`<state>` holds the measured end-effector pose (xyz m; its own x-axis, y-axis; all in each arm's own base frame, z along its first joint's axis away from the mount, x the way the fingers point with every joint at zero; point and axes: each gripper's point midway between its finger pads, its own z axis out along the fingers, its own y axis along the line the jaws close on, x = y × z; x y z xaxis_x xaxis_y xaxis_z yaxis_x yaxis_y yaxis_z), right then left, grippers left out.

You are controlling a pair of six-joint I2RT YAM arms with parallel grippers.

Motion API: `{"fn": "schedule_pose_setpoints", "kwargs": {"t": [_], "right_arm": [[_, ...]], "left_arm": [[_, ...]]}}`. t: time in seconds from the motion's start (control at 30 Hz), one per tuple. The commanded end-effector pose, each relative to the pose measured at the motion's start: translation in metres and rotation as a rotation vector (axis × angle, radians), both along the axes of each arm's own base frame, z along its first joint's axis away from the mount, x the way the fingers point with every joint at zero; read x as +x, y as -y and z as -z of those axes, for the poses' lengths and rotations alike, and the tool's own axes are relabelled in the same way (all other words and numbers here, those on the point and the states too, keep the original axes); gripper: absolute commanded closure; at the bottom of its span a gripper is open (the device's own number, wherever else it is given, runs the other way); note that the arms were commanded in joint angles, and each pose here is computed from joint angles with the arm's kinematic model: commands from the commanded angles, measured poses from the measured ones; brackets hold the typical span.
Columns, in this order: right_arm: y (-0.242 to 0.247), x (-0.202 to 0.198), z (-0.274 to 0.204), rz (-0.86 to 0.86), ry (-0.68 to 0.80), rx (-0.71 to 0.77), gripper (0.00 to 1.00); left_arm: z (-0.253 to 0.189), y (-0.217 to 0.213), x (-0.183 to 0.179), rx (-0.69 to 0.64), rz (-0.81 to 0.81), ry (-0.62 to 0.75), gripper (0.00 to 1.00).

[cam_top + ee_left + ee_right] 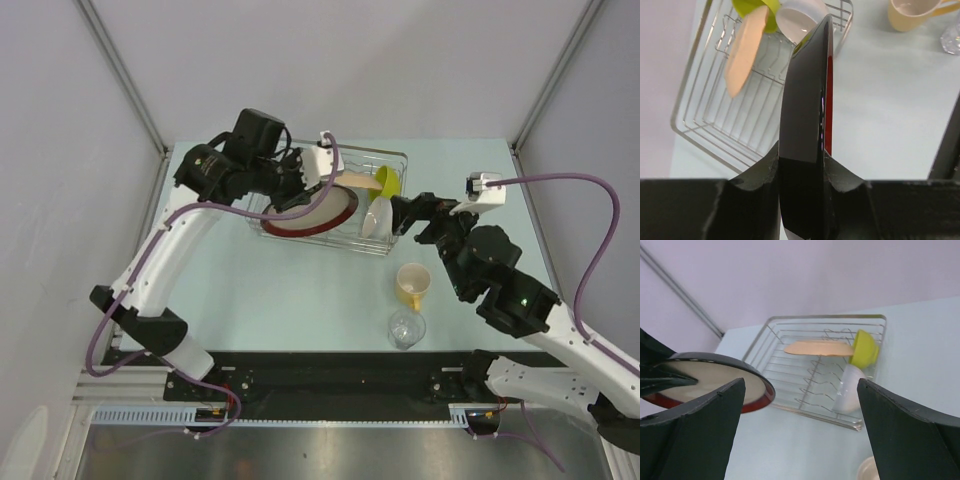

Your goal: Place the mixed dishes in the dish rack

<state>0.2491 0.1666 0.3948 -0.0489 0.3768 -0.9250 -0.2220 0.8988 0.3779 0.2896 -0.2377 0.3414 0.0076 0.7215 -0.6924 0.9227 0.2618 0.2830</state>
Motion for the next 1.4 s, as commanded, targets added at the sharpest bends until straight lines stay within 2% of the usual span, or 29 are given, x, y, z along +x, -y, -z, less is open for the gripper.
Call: {"fn": "schedule_pose_setpoints", "kwargs": {"t": [0.0,0.23,0.33,0.53,0.87,1.1,1.37], "right_arm": [[0.028,0.007,0.01,0.075,-0.048,0.021,0.0],[0.061,0.019,0.032,0.115,-0.097,0.029,0.0],[0.073,0.026,0.044,0.124,-0.132,0.054,0.0],[0.084,0.041,0.067,0.11,-0.198,0.108,0.0],[0.087,0.055,0.09,0.109,-0.238,0.121,0.0],[0.085,0.059,0.099,0.105,-0.255,0.12,0.0],[0.083,0.059,0.108,0.095,-0.279,0.118,0.0]], "left_arm": [[-0.027,0.022,0.048,-0.014,-0.003,0.232,1.0],[-0.005,0.057,0.094,0.007,0.073,0.349,1.0],[-0.003,0.072,0.111,-0.008,0.105,0.44,1.0],[0.02,0.093,0.125,0.029,0.163,0.46,1.0],[0.052,0.1,0.126,0.048,0.19,0.421,1.0],[0.074,0.096,0.112,0.055,0.219,0.364,1.0],[0.082,0.095,0.092,0.049,0.319,0.405,1.0]]}}
